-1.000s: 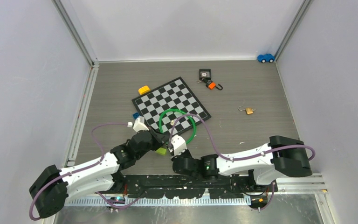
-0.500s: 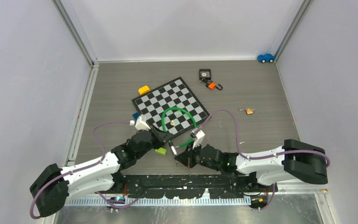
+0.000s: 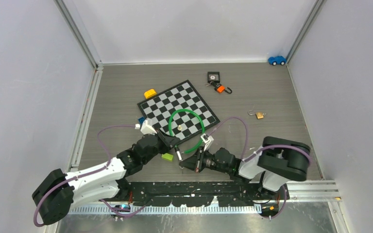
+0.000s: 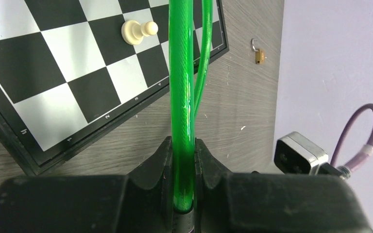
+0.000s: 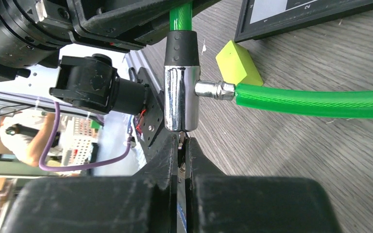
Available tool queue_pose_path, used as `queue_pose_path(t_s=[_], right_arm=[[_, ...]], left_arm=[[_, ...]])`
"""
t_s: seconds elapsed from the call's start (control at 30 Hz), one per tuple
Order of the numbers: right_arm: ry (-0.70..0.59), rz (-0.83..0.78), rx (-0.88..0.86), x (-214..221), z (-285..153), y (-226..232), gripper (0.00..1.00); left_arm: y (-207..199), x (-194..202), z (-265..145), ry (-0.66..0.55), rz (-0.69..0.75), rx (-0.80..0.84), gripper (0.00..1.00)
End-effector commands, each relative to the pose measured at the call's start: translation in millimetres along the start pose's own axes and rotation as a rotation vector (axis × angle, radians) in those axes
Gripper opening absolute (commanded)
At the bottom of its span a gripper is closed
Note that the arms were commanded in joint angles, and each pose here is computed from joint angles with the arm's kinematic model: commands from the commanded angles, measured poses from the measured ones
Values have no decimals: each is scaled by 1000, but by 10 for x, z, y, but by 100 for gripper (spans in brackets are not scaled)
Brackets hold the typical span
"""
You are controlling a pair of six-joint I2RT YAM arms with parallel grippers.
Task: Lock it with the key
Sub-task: Lock the lock.
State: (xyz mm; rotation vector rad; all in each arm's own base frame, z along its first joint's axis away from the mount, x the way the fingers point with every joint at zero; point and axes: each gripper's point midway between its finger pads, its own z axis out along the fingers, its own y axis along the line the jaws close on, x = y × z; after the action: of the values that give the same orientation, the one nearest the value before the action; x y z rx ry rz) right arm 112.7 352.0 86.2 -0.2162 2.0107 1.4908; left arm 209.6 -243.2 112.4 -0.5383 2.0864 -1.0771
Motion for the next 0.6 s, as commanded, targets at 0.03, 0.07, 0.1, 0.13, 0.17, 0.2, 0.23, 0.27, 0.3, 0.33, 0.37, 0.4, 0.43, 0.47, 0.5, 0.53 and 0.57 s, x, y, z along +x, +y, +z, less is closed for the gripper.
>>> queue_pose_path(t_s=[0.03,0.07,0.1,0.13,0.17,0.2,0.23,0.27,0.3,0.33,0.37,0.4,0.43,0.47,0.5,0.53,0.57], right_arm=[[-31,128,-181,-169,122,346,0],[-22,128,-188,-156,146,359,0],[-21,130,-190,-158,159,369,0],[-25,128,-192,-169,165,376,0],[-32,125,-194,-187,164,385,0],[-40,120,-192,-202,156,383,0],[-47,114,-193,-217,148,388,0],[-50,111,-192,-224,138,384,2],[-51,108,-194,-227,134,392,4],[-48,106,-196,-222,130,394,10],[-46,104,-198,-219,131,397,18],[-42,104,-196,-208,130,389,28],[-40,101,-195,-202,131,384,37],[-39,103,-190,-194,126,368,46],[-43,101,-185,-197,122,353,50],[-46,98,-184,-199,115,349,55],[-47,95,-181,-197,103,341,65]], left_arm=[[-271,-17,-34,6,-18,108,0],[-272,-18,-35,5,-19,109,0],[-276,-20,-38,4,-19,111,0],[-278,-22,-39,4,-19,112,0],[-281,-21,-42,4,-19,114,0],[-286,-23,-45,3,-19,118,0],[-286,-23,-45,2,-20,120,0],[-288,-21,-46,3,-21,123,0],[-300,-26,-48,0,-24,130,0],[-303,-25,-48,-1,-26,136,0],[-310,-26,-48,-1,-28,139,0],[-311,-25,-46,-1,-27,140,0],[-314,-27,-47,-2,-27,141,0],[-316,-28,-47,-2,-28,142,0],[-317,-29,-46,-3,-28,142,0],[-314,-30,-45,-4,-28,141,0],[-315,-30,-45,-4,-28,141,0]])
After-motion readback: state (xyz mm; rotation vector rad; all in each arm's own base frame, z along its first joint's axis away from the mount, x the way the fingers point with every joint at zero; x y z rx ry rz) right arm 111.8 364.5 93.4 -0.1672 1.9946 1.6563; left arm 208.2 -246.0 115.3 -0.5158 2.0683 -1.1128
